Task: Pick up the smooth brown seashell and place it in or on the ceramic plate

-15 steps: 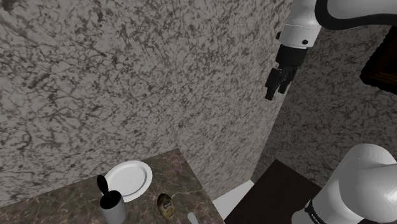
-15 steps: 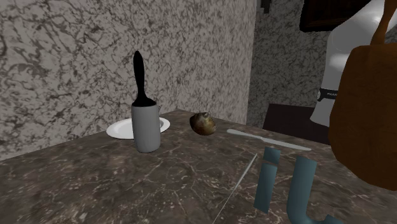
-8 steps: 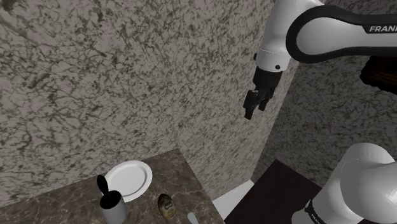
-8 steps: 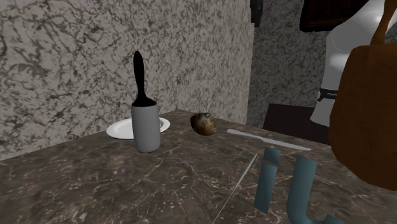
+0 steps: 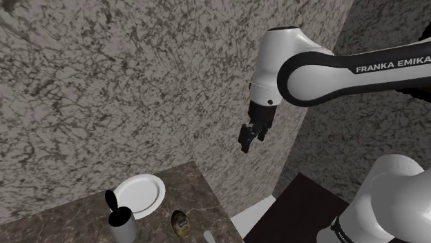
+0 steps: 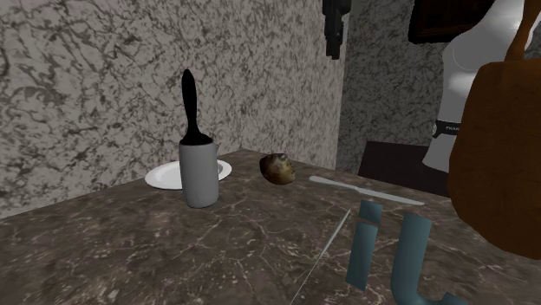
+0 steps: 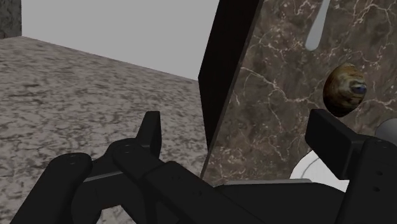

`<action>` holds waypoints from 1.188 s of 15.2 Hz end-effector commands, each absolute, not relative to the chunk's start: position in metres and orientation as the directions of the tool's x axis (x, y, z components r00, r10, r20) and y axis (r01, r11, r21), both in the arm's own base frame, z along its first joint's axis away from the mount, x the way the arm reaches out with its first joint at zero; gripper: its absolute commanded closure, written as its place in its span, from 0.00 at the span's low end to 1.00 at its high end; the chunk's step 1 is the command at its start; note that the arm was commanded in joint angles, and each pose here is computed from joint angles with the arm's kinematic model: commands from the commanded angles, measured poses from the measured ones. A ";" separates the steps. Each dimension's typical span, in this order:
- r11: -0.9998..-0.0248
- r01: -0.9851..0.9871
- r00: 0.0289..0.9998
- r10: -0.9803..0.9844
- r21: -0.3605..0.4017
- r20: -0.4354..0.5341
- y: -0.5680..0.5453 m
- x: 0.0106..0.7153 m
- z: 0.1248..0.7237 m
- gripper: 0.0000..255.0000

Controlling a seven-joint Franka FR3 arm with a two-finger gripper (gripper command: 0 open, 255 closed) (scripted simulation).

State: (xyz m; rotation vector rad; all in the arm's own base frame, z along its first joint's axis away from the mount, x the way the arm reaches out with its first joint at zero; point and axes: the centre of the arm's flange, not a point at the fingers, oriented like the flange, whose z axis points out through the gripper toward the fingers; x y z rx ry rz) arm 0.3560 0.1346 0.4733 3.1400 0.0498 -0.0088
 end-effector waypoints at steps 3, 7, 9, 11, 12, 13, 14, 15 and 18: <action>-0.999 0.053 0.999 0.053 -0.003 -0.008 0.175 0.367 0.441 0.00; -0.997 0.074 0.997 0.074 -0.006 -0.013 0.213 0.378 0.406 0.00; -0.996 0.084 0.996 0.084 -0.008 -0.015 0.231 0.383 0.388 0.00; -0.995 0.094 0.995 0.095 -0.009 -0.017 0.250 0.388 0.370 0.00; -0.995 0.100 0.995 0.100 -0.010 -0.018 0.260 0.390 0.362 0.00; -0.994 0.105 0.994 0.105 -0.011 -0.019 0.270 0.392 0.353 0.00; -0.994 0.110 0.994 0.110 -0.012 -0.020 0.279 0.394 0.344 0.00; -0.993 0.115 0.993 0.115 -0.013 -0.021 0.289 0.396 0.335 0.00; -0.991 0.131 0.991 0.131 -0.015 -0.024 0.317 0.402 0.309 0.00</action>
